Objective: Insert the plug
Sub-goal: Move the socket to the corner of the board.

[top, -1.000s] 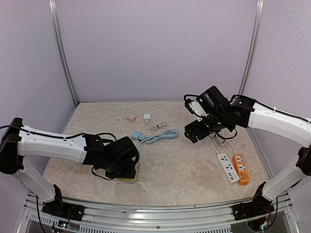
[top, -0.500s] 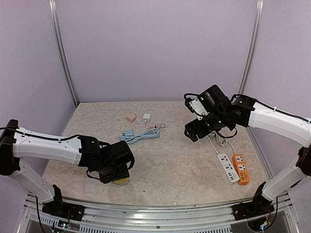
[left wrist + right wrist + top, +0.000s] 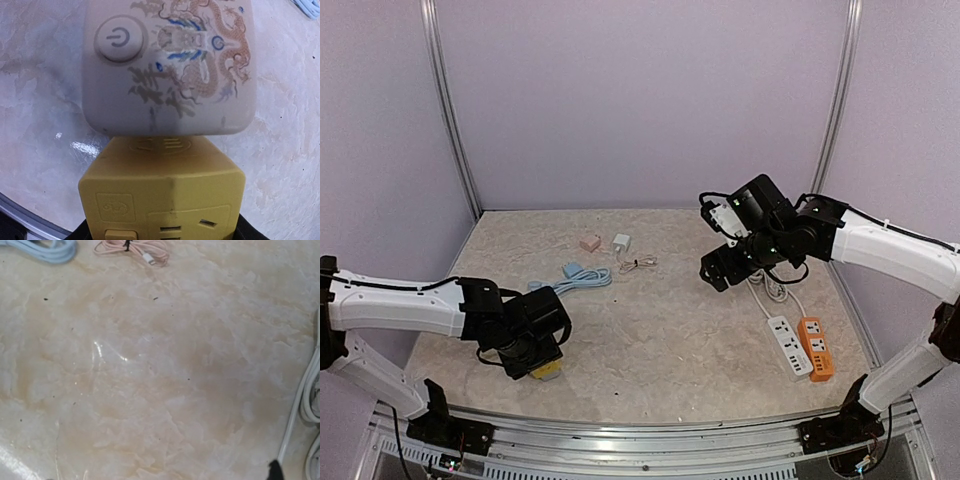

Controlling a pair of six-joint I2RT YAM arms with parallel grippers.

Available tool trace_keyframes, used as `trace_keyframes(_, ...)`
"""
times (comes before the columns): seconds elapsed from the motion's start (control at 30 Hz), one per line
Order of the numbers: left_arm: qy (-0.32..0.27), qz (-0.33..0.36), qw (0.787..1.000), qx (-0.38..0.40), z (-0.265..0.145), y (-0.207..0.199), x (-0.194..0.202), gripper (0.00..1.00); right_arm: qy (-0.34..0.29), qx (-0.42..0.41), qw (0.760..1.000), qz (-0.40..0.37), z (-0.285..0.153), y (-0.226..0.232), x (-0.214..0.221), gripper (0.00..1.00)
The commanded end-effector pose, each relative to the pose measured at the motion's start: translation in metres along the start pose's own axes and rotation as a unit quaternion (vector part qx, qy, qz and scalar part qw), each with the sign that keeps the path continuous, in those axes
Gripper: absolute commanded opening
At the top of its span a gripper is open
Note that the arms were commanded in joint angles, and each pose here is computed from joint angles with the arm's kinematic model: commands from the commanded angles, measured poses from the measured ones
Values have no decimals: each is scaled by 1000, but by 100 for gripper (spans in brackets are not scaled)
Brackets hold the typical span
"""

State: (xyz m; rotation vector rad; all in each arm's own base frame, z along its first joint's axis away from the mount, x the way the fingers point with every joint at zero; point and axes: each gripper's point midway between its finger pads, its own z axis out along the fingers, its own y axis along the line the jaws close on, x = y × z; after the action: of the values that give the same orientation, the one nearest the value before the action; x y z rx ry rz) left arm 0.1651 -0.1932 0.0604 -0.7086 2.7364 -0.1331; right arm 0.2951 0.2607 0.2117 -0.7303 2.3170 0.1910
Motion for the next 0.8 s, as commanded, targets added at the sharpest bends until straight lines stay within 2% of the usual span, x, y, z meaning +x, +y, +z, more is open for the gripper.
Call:
trace_keyframes(0.0, 21, -28, 981, -192, 10, 105, 8, 48, -14, -3, 1000, 4, -9, -4, -6, 88)
trace_keyframes(0.47, 15, -115, 977, -182, 13, 116, -17, 48, -16, -4, 1000, 8, -12, -4, -3, 87)
trace_keyframes(0.77, 10, -109, 981, -158, 11, 111, -43, 48, -18, -6, 1000, 9, -14, -4, -3, 88)
